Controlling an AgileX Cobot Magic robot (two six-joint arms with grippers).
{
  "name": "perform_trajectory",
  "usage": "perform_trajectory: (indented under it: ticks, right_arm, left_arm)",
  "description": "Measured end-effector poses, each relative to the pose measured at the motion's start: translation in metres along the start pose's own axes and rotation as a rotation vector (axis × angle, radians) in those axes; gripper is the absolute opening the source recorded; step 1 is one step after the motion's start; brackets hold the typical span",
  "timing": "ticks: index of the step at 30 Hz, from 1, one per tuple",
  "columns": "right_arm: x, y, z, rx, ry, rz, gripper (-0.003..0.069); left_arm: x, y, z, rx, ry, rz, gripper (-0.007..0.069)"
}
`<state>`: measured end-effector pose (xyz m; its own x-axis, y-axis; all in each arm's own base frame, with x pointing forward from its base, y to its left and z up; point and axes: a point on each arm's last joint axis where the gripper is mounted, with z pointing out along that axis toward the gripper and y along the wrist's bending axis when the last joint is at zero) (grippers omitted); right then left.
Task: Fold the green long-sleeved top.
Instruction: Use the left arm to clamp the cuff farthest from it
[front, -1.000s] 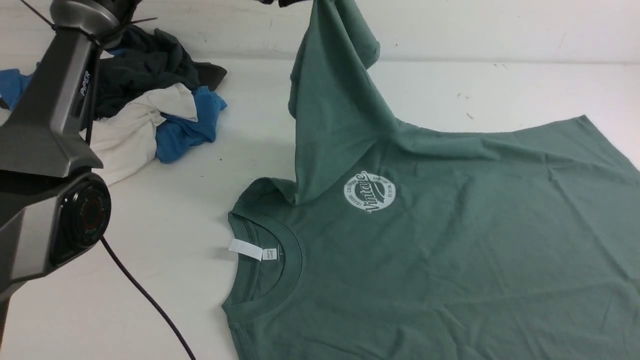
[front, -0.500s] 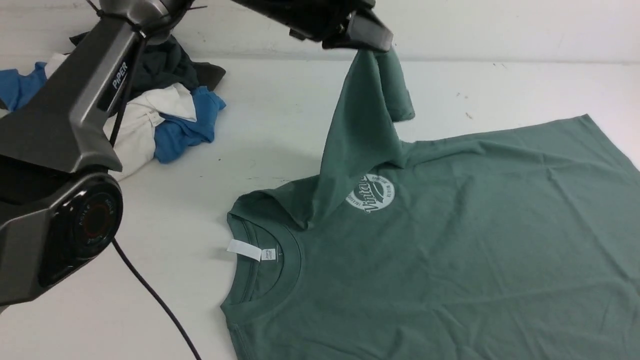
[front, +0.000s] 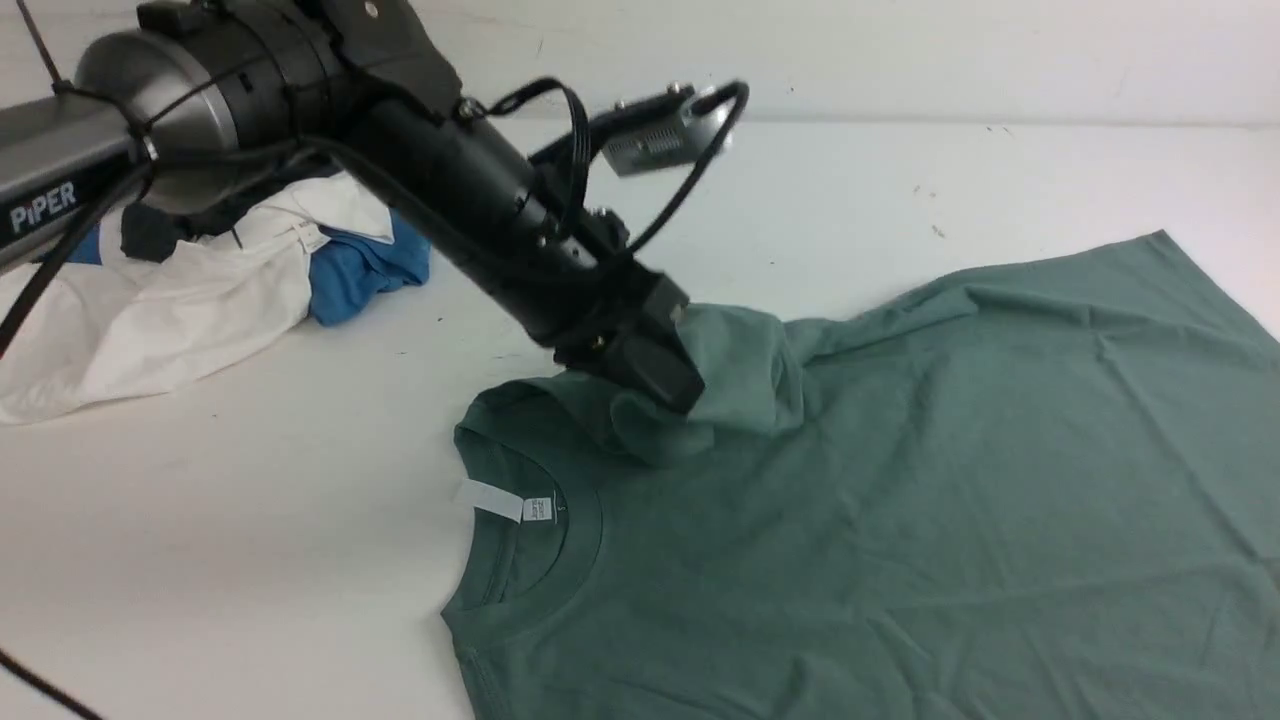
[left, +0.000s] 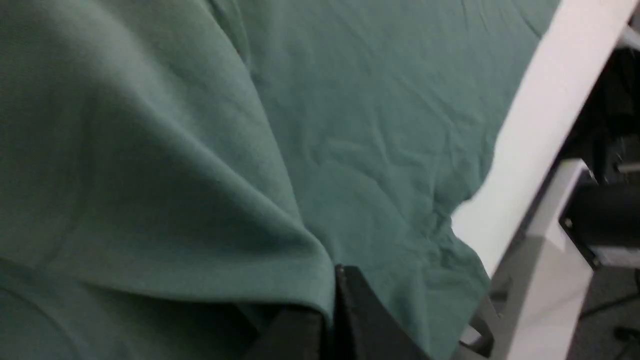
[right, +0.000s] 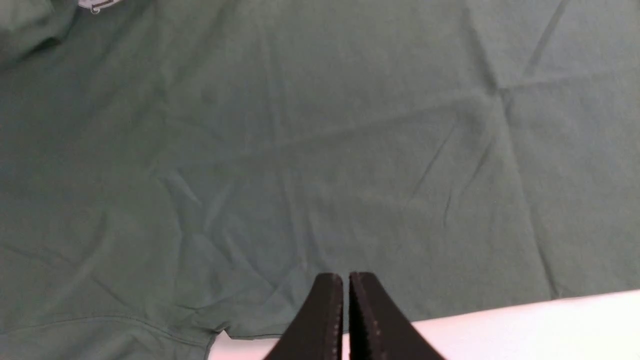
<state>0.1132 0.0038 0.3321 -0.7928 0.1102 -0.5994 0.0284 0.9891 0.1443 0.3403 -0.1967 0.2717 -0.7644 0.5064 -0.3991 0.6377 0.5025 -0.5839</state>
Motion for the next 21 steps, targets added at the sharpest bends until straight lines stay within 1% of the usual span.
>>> perform_trajectory:
  ticks: [1,2,5,7,11,14,17,21]
  right_arm:
    - [0.0,0.0,0.0,-0.001,0.0,0.0,0.0013]
    - [0.0,0.0,0.0,-0.005,0.0,0.003,0.0013]
    - [0.0,0.0,0.0,-0.005,0.0,0.003,0.0013]
    - [0.0,0.0,0.0,-0.005,0.0,0.003,0.0013]
    - [0.0,0.0,0.0,-0.005,0.0,0.003,0.0013]
    - [0.0,0.0,0.0,-0.005,0.0,0.003,0.0013]
    - [0.0,0.0,0.0,-0.005,0.0,0.003,0.0013]
    - [0.0,0.001,0.0,-0.006,0.0,0.003,0.0013]
  left_arm:
    - [0.003,0.0,0.002,0.007,0.008,-0.001,-0.0001]
    - [0.011,-0.003,0.015,0.046,0.033,-0.003,-0.0001]
    - [0.025,-0.007,0.043,0.096,0.085,-0.02,-0.0001]
    - [0.036,-0.009,0.064,0.118,0.147,-0.035,-0.0001]
    - [0.045,-0.012,0.087,0.137,0.214,-0.044,0.0012]
    - [0.05,-0.019,0.107,0.148,0.265,-0.032,0.0065]
    - [0.052,-0.026,0.117,0.145,0.284,-0.028,0.0146]
    - [0.043,-0.029,0.112,0.132,0.274,-0.058,0.0304]
